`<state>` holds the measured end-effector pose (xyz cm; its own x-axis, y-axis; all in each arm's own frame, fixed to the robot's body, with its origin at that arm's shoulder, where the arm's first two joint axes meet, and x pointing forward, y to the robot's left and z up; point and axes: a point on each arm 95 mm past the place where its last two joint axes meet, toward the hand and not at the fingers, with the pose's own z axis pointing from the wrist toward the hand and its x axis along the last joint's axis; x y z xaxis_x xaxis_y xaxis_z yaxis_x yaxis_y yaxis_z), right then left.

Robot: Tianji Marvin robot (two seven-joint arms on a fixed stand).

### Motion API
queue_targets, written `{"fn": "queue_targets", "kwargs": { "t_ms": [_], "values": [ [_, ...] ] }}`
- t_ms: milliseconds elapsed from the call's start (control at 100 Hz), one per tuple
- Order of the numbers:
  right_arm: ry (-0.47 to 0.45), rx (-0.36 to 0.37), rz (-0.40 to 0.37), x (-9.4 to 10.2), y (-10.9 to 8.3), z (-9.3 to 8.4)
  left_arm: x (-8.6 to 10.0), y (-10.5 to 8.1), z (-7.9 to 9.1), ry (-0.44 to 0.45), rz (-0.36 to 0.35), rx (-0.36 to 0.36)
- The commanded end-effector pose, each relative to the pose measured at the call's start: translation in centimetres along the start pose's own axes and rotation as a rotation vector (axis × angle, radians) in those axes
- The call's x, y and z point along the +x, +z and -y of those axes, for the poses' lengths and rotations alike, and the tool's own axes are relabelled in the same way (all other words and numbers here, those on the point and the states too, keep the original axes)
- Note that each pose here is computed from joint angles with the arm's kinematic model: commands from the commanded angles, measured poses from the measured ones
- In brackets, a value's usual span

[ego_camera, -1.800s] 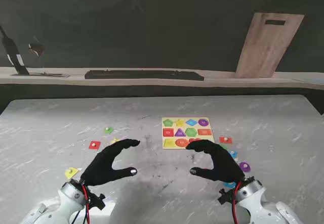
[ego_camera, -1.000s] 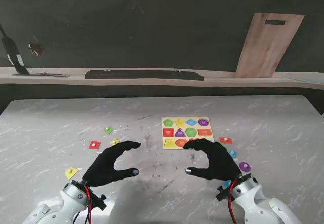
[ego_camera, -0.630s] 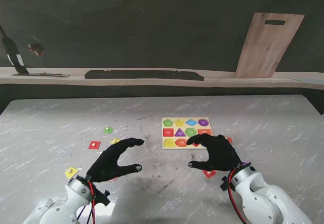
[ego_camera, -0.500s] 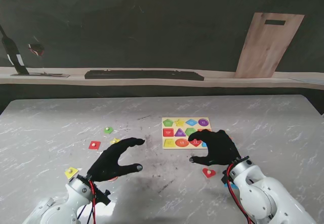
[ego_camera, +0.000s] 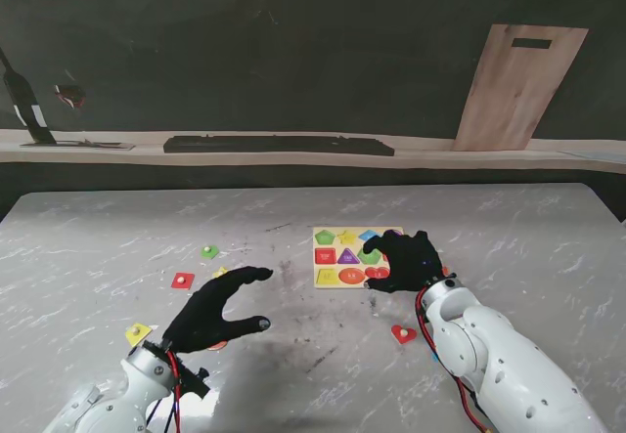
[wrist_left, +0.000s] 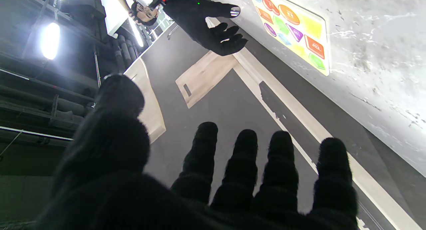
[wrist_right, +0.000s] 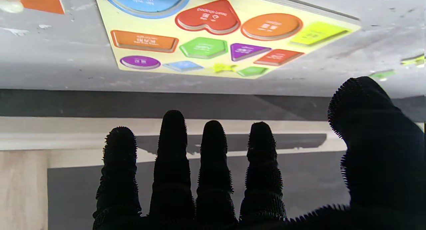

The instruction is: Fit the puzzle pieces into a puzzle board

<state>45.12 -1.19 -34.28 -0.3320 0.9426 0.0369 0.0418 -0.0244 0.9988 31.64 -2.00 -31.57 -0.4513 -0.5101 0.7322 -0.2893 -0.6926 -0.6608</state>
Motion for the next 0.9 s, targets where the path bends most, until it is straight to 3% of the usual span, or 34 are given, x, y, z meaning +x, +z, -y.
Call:
{"fn": "queue_targets", "kwargs": {
  "t_ms": [0, 630, 890],
  "values": [
    [0.014, 0.011, 0.007, 0.2, 0.6, 0.2, 0.1, -0.1, 0.0, -0.005, 0.0, 0.006],
    [-0.041, 0.084, 0.078, 0.1, 5.9, 2.4, 0.1, 0.1, 0.0, -0.011, 0.026, 0.023],
    [-0.073, 0.122, 0.061, 0.5, 7.7, 3.2, 0.0, 0.1, 0.1, -0.012, 0.034, 0.027]
  ]
}}
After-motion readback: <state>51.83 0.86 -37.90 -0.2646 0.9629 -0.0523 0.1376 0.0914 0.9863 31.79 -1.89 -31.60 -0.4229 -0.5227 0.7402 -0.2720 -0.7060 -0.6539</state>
